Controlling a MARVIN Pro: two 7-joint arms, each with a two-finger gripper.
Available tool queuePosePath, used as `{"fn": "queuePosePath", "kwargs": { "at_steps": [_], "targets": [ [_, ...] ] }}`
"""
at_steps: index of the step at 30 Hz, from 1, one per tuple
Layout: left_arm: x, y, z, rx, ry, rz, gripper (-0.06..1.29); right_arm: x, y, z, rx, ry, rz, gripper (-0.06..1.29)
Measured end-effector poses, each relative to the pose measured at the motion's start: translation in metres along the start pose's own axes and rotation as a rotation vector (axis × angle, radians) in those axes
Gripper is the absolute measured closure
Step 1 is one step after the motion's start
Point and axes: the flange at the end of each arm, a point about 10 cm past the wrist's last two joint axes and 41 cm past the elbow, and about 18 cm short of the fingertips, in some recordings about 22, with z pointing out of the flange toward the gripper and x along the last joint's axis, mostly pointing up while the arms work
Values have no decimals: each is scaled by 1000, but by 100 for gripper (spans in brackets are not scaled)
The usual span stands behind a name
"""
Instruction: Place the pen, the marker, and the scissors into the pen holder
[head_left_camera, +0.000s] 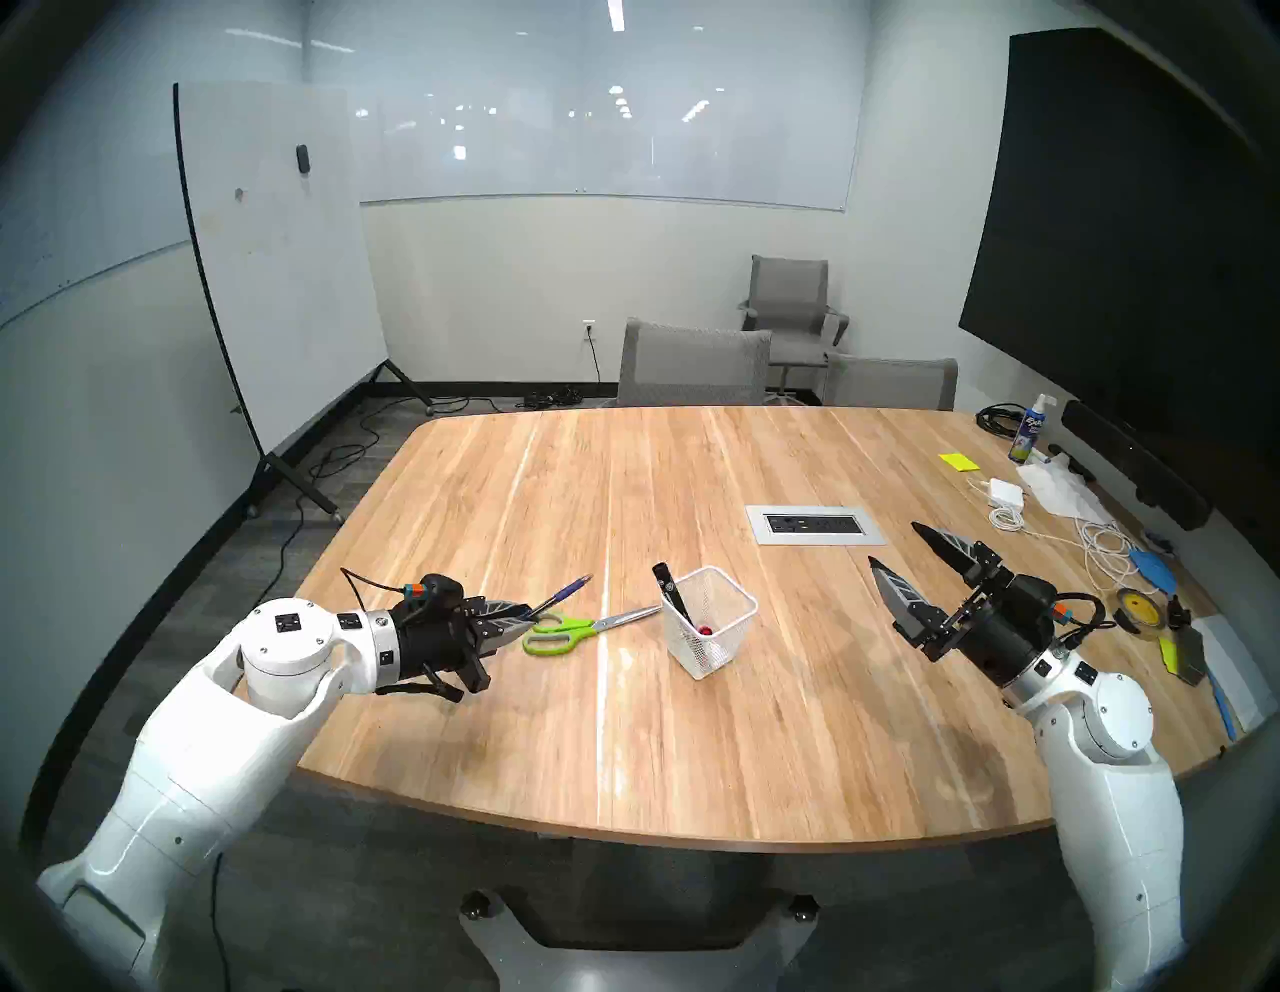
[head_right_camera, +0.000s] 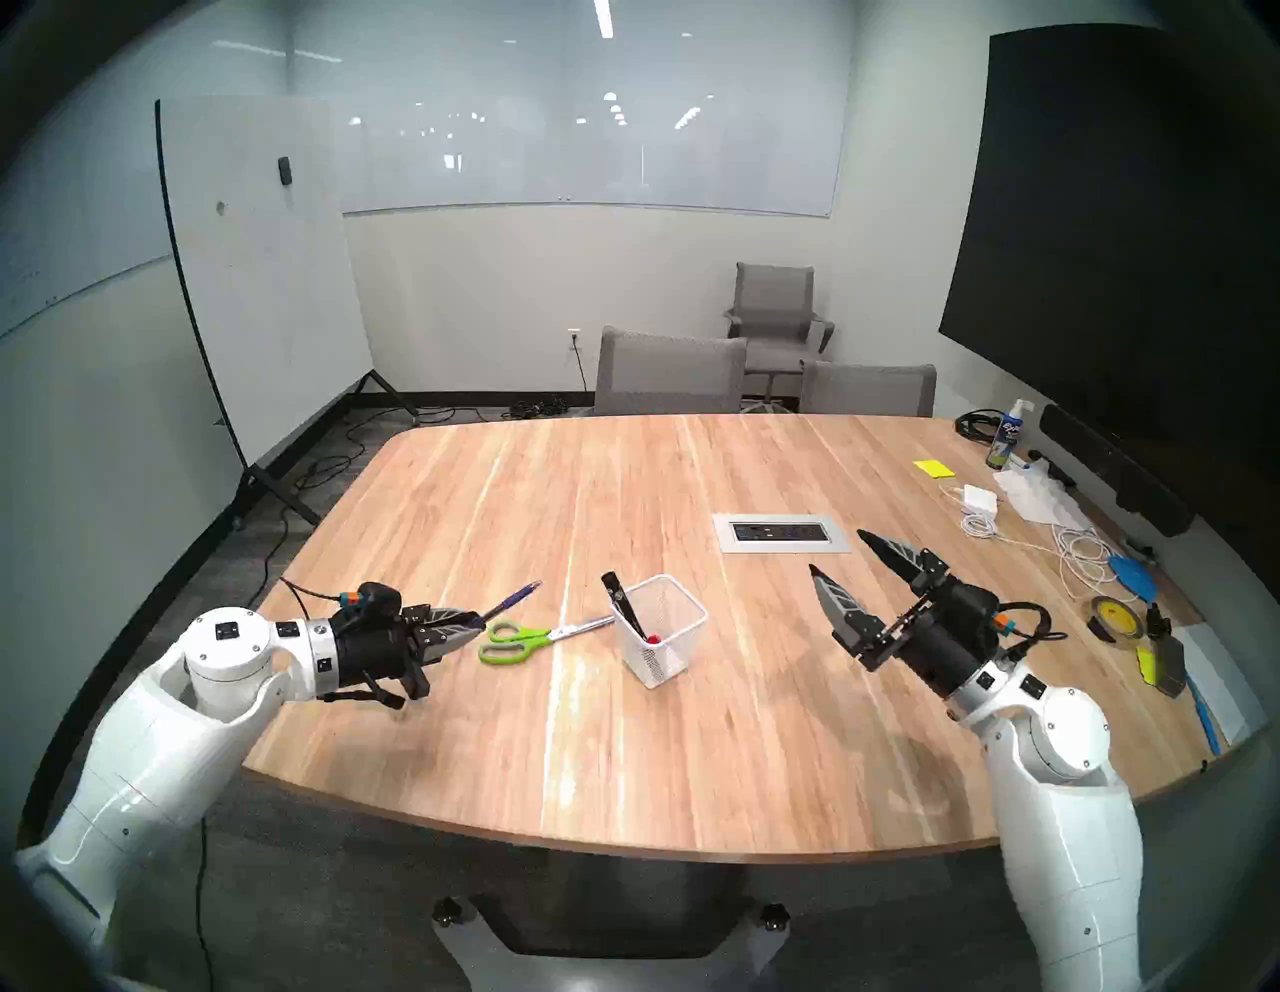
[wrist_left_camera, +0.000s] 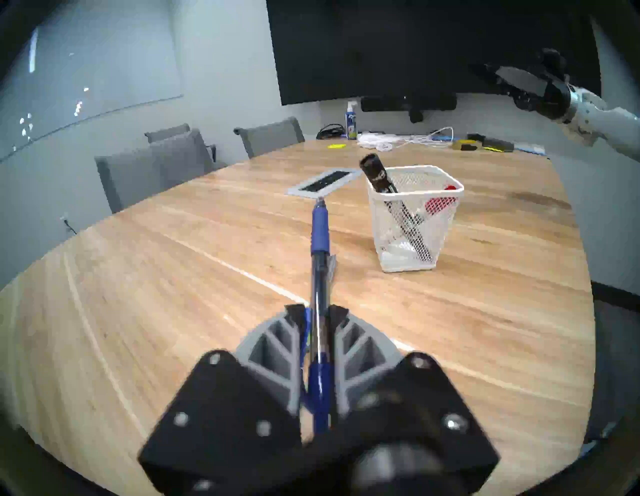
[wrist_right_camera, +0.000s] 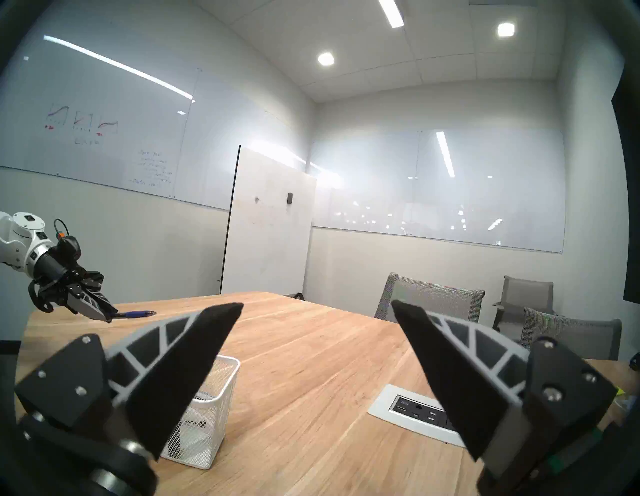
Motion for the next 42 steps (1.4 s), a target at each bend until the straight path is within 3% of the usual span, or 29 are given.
{"fn": "queuePosePath", "kwargs": {
  "at_steps": [12,20,42],
  "targets": [
    [19,30,-5,15,94,-30,110,0,0,0,0,0,0,0],
    [24,47,-4,18,124,-48,110,0,0,0,0,0,0,0],
    [31,81,25,12,165,-116,111,0,0,0,0,0,0,0]
  ]
}}
